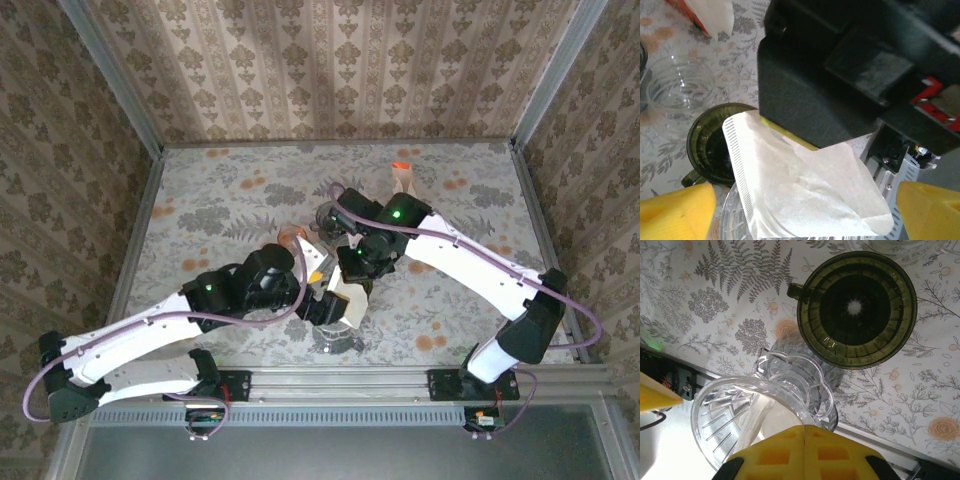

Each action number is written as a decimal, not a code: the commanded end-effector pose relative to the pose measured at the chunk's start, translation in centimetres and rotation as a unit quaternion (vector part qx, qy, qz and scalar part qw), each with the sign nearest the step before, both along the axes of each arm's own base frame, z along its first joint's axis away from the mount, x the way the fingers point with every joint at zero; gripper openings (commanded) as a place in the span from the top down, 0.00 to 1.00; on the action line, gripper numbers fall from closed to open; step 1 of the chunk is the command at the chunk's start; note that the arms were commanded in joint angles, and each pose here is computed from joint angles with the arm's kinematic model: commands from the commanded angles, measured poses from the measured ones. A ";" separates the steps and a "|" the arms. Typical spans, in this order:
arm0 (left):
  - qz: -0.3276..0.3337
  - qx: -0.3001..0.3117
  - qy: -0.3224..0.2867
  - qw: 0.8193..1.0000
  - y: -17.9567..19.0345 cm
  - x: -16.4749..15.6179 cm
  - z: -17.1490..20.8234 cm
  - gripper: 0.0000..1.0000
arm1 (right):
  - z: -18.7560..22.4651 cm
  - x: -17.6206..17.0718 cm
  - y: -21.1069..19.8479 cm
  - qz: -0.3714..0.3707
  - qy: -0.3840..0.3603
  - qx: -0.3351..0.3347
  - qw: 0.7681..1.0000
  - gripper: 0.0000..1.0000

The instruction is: Place the coffee filter in the dripper

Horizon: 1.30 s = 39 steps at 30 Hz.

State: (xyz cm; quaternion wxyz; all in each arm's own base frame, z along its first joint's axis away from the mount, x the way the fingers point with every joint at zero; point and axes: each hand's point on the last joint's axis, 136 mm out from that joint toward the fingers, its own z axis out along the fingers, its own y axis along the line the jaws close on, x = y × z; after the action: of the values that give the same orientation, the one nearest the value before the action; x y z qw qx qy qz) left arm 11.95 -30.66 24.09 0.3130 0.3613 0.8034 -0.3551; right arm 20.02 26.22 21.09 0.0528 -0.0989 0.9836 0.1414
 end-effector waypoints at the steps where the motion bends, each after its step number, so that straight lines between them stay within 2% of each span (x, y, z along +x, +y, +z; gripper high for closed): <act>1: -0.003 0.005 -0.001 1.000 -0.1 -0.1 0.4 0.16 | 0.6 0.2 -0.5 -0.013 -0.015 0.005 1.000 0.92; 11: 0.014 0.030 0.008 0.999 1.0 0.1 -0.7 0.40 | 1.5 0.2 -0.6 -0.014 -0.032 0.019 0.999 0.78; 14: 0.020 0.027 0.013 0.999 1.4 0.2 -0.6 0.40 | 2.0 0.3 -0.9 -0.015 -0.045 0.022 0.999 0.68; 18: 0.025 0.024 0.017 0.999 1.8 0.3 -0.8 0.34 | 3.2 0.3 -1.6 -0.009 -0.084 0.038 0.996 0.54; 24: 0.031 0.008 0.030 0.999 2.2 0.4 -0.9 0.34 | 3.2 -0.6 -2.7 -0.003 -0.136 0.082 0.987 0.50; 32: 0.033 0.005 0.051 0.998 2.5 0.1 -1.7 0.36 | 1.6 -2.3 -1.9 0.033 -0.154 0.085 0.984 0.44; 39: 0.050 0.012 0.059 0.997 3.4 0.1 -2.6 0.39 | 0.5 -2.8 -1.5 0.039 -0.158 0.088 0.983 0.45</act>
State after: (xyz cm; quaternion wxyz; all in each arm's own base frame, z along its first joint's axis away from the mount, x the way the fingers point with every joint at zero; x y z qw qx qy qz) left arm 11.95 -27.87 21.45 0.2786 0.3183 0.8369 -0.3473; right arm 16.79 24.47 20.97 0.1831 -0.1543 0.9490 0.2049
